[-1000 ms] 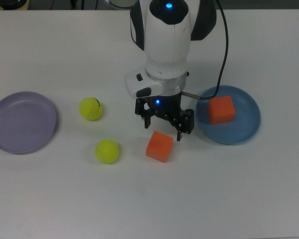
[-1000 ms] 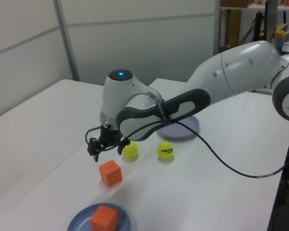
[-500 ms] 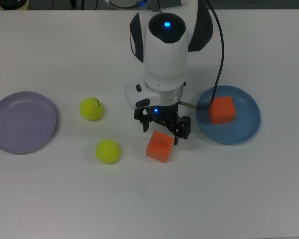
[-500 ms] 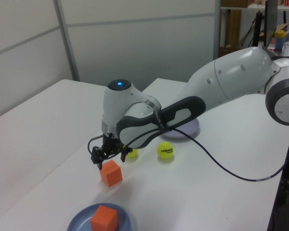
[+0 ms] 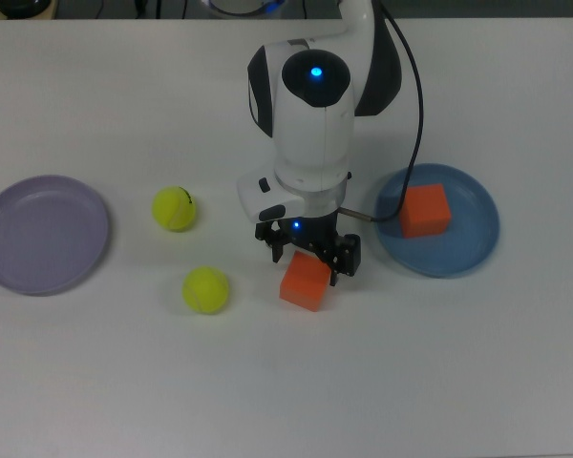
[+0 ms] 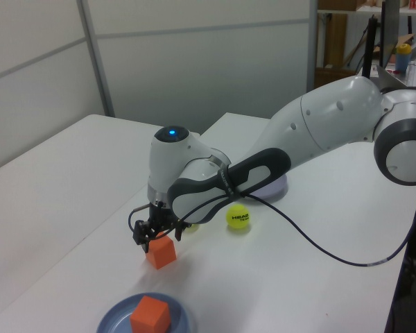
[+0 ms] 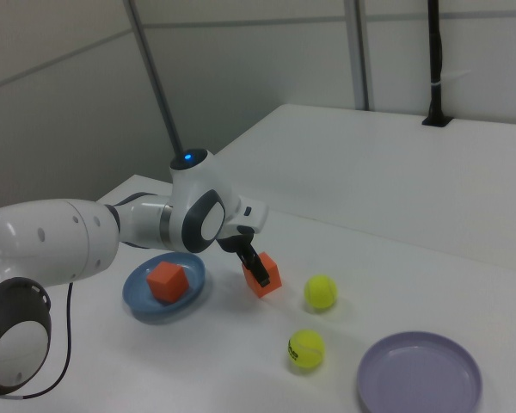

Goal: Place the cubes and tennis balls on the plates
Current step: 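Grasp the second orange cube and lift it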

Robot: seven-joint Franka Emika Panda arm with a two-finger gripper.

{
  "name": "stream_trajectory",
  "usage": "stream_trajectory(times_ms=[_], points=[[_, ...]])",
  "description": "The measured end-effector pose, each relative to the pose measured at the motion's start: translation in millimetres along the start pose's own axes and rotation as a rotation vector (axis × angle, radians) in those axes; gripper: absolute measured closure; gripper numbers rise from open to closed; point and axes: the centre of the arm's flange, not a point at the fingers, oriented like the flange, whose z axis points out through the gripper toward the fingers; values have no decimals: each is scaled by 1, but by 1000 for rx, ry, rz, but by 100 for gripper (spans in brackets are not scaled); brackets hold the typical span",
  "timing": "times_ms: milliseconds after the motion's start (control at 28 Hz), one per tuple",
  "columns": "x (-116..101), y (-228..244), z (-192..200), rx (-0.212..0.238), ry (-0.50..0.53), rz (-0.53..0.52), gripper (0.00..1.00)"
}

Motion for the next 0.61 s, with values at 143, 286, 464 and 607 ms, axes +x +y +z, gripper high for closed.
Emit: stream_trajectory(times_ms=[143,286,464,607], points=[[0,-1,6,8,8,-7,0],[-1,-1,11,11,10,-17,2],[-1,-1,13,11,10,-24,19],[1,-2,11,23,25,-54,34]])
